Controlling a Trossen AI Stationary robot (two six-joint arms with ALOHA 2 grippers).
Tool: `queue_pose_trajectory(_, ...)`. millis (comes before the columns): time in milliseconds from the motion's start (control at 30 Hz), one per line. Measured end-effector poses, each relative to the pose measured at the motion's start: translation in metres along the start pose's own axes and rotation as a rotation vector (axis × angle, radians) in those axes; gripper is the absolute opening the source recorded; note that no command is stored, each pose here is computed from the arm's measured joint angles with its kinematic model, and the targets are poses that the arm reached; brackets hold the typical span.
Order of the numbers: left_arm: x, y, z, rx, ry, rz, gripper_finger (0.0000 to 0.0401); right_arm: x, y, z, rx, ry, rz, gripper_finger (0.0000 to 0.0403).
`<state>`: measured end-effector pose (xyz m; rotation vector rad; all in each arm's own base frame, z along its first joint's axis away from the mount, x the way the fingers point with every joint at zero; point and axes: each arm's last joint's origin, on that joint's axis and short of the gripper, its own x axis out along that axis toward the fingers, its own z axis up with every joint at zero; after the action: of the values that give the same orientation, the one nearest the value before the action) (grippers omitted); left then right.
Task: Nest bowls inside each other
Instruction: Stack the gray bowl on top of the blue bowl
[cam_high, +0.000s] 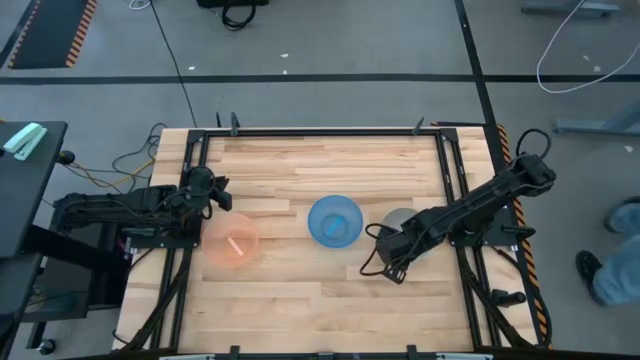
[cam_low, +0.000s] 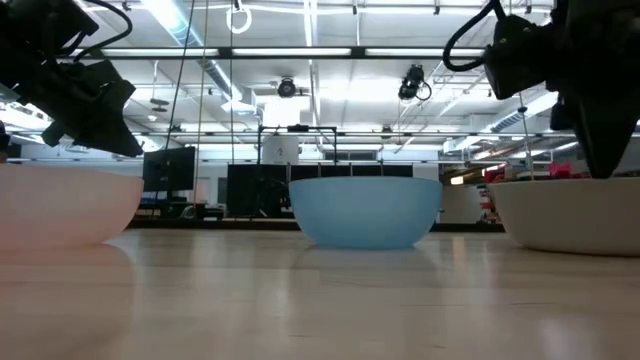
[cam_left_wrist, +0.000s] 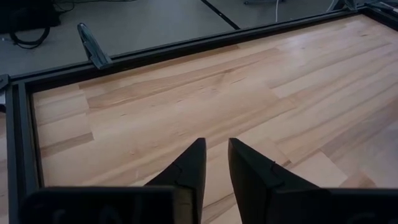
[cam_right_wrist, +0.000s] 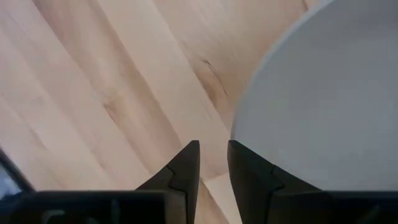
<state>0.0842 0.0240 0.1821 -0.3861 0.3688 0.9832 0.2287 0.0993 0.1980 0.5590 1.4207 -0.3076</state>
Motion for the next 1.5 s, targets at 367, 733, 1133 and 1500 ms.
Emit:
queue_pose_trajectory(367,0.000,0.000,0.000,0.002,0.002,0.001,0.0076,0.013,-0.015,0.001,0.013,0.012,-0.048,0.0091)
queue_pose_trajectory(733,0.000,0.000,0.000,0.005,0.004,0.003,0.0082,0.010,-0.021,0.000,0.028,-0.006,-0.142,0.0091)
queue_pose_trajectory(1133,0.000,0.000,0.000,0.004,0.004,0.003,0.0074,0.010,-0.023,-0.001,0.032,-0.010,-0.177,0.0091)
queue_pose_trajectory(1500,0.000,0.000,0.000,0.005,0.004,0.003,0.0079,-0.011,-0.014,0.005,-0.005,-0.058,-0.210,0.0076)
